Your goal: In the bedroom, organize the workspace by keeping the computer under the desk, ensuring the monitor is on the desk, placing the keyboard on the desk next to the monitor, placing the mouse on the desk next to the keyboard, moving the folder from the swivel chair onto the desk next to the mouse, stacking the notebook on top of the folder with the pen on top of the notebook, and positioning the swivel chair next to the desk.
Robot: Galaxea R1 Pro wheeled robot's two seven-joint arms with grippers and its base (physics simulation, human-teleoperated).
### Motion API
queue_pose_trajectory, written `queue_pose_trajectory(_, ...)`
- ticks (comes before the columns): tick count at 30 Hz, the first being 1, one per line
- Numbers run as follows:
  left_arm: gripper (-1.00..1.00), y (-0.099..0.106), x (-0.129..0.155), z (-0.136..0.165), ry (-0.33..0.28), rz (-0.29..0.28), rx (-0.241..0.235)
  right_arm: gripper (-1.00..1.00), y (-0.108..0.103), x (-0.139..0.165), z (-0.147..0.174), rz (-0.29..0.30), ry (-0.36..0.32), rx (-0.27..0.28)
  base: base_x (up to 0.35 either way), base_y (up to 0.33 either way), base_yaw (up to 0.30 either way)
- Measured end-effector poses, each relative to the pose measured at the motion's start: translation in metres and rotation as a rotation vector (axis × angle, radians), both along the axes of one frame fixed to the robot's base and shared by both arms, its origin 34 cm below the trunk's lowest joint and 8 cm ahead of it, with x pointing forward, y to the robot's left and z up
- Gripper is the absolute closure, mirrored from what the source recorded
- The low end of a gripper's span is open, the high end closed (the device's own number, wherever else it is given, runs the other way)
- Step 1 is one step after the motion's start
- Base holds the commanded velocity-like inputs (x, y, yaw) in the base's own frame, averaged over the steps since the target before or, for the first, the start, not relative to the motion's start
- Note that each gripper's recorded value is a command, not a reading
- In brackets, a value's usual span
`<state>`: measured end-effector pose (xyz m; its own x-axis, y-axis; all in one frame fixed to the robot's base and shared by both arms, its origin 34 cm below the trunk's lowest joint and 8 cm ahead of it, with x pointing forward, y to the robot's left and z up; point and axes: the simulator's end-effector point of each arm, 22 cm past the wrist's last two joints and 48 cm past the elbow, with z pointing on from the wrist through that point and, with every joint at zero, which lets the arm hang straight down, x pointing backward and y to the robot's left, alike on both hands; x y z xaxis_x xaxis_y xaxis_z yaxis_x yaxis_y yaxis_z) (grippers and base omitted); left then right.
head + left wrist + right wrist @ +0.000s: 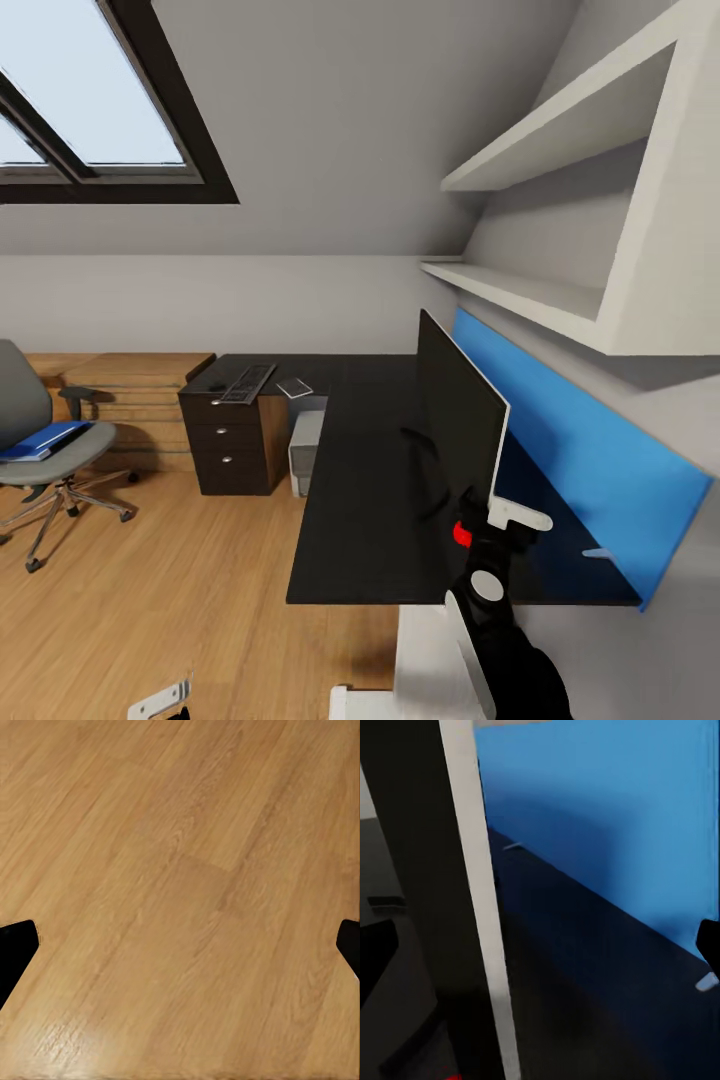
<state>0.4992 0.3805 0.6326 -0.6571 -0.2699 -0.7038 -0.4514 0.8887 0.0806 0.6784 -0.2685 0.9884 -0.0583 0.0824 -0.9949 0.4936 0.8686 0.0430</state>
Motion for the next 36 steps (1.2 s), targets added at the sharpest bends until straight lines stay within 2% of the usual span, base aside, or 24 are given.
queue_pose_trajectory(14, -1.00, 0.000, 0.000, 0.000, 0.000, 0.000, 0.000, -1.00, 0.002, 0.000, 0.000, 0.004, 0.001, 0.000, -0.333, 0.000, 0.000)
queue_pose_trajectory(23, -1.00, 0.000, 0.000, 0.000, 0.000, 0.000, 0.000, -1.00, 0.005, 0.000, -0.014, 0.012, 0.031, -0.004, -0.334, 0.000, 0.000)
queue_pose_trajectory(27, -1.00, 0.000, 0.000, 0.000, 0.000, 0.000, 0.001, -1.00, 0.025, 0.003, -0.009, 0.057, 0.022, -0.019, -0.334, 0.000, 0.000)
queue_pose_trajectory(29, -1.00, 0.001, 0.000, 0.000, 0.000, 0.000, 0.001, -1.00, 0.047, 0.005, -0.006, 0.104, 0.014, -0.032, -0.245, 0.000, 0.000)
queue_pose_trajectory(36, -1.00, 0.001, 0.000, 0.001, -0.001, -0.001, 0.003, -1.00, 0.057, 0.005, -0.007, 0.127, 0.010, -0.037, -0.078, 0.000, 0.000)
